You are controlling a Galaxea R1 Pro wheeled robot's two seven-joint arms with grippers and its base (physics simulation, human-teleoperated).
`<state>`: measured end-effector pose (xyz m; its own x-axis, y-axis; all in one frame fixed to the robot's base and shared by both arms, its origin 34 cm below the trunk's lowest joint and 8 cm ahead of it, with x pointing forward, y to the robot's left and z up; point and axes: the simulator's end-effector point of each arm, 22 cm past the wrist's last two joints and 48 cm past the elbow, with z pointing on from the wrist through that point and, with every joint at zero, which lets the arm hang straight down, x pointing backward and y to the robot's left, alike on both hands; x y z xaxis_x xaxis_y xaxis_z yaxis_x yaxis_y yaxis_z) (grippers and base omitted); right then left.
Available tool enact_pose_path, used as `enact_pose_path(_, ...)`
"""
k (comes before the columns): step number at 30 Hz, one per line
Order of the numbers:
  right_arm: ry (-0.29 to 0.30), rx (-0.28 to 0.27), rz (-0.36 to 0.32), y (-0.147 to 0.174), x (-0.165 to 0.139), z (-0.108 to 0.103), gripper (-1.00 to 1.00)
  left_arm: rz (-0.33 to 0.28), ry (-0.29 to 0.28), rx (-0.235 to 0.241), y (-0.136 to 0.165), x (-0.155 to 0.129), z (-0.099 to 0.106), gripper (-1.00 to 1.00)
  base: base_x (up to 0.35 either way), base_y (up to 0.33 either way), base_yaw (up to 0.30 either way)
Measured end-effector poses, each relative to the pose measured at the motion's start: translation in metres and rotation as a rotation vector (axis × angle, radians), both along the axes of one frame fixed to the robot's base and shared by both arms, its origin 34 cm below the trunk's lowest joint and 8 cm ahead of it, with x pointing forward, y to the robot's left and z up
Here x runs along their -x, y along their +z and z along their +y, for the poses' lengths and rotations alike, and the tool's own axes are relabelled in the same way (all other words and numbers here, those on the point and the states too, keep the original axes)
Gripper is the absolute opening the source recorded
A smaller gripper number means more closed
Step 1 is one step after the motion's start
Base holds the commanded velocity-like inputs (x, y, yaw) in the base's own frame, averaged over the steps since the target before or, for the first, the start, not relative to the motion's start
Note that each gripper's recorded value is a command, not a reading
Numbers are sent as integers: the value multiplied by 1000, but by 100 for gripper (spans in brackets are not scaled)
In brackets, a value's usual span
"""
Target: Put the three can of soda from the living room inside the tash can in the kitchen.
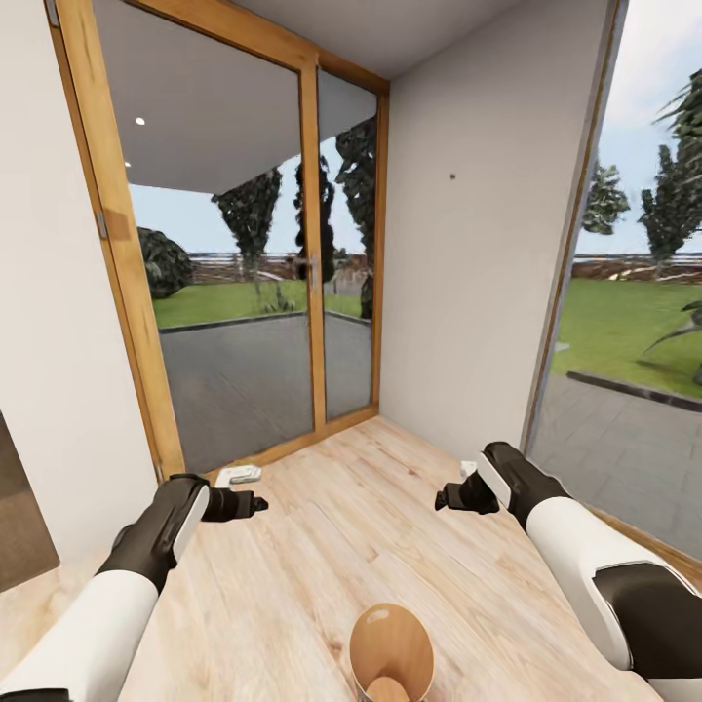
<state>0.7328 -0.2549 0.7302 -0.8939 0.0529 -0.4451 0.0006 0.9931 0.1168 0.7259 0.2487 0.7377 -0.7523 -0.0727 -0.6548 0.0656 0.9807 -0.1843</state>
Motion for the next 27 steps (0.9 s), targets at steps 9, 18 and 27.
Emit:
enact_pose_path(9,-3,-2,-2,-17,2,-2,100,-12,1,-3,-19,1,0,100,0,0,0)
enact_pose_path(18,0,1,-2,-36,6,1,100,-41,4,-9,-33,-1,1,100,0,0,0)
enact_pose_path(27,-1,-1,-2,-54,9,2,100,-53,4,-10,-51,1,1,100,0,0,0)
